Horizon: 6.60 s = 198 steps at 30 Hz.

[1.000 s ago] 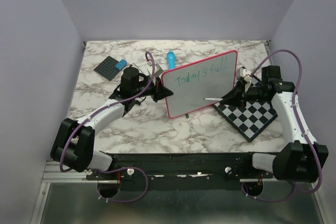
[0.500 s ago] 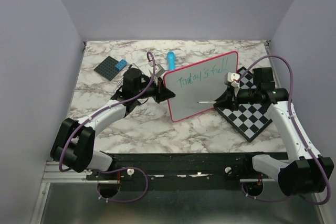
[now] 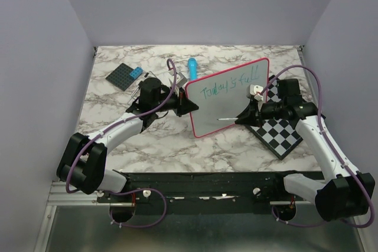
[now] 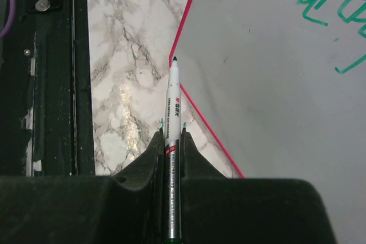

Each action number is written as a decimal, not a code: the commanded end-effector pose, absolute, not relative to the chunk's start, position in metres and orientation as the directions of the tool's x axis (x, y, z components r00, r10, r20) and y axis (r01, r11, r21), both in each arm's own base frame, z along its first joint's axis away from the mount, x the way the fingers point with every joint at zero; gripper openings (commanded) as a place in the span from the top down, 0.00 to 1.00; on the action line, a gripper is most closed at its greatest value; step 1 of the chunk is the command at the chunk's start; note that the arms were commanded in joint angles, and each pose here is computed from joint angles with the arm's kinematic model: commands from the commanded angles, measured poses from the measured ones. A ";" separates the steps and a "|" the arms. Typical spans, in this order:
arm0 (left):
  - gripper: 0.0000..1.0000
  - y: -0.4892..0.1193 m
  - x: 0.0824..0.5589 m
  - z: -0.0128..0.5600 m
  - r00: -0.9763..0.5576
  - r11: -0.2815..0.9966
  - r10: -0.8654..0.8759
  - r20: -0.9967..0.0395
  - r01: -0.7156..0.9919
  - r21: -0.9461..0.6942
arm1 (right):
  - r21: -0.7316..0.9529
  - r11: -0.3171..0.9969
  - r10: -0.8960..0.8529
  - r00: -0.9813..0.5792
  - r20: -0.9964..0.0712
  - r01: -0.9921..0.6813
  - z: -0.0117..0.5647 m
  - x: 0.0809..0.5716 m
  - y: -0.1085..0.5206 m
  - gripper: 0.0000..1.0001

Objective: Write a sentence on the whiteboard

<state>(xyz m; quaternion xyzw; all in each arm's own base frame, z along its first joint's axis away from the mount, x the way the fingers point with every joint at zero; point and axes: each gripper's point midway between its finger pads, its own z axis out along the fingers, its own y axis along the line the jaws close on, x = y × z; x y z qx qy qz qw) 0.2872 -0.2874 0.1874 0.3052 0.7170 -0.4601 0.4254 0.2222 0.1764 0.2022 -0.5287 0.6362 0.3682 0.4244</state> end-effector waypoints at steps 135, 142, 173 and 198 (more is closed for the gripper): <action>1.00 -0.279 0.273 0.139 -0.536 0.442 0.181 -0.824 0.793 -0.419 | -0.099 0.204 -0.456 -0.005 -0.890 -0.974 0.176 0.271 0.211 1.00; 1.00 -0.279 0.273 0.138 -0.538 0.442 0.181 -0.824 0.792 -0.420 | -0.096 0.205 -0.442 -0.005 -0.897 -0.974 0.182 0.276 0.215 1.00; 1.00 -0.279 0.273 0.138 -0.537 0.437 0.187 -0.822 0.795 -0.420 | -0.056 0.215 -0.424 -0.041 -0.905 -0.975 0.185 0.277 0.222 0.99; 1.00 -0.279 0.272 0.137 -0.537 0.436 0.195 -0.821 0.797 -0.418 | -0.099 0.276 -0.464 -0.042 -0.885 -0.956 0.183 0.284 0.200 1.00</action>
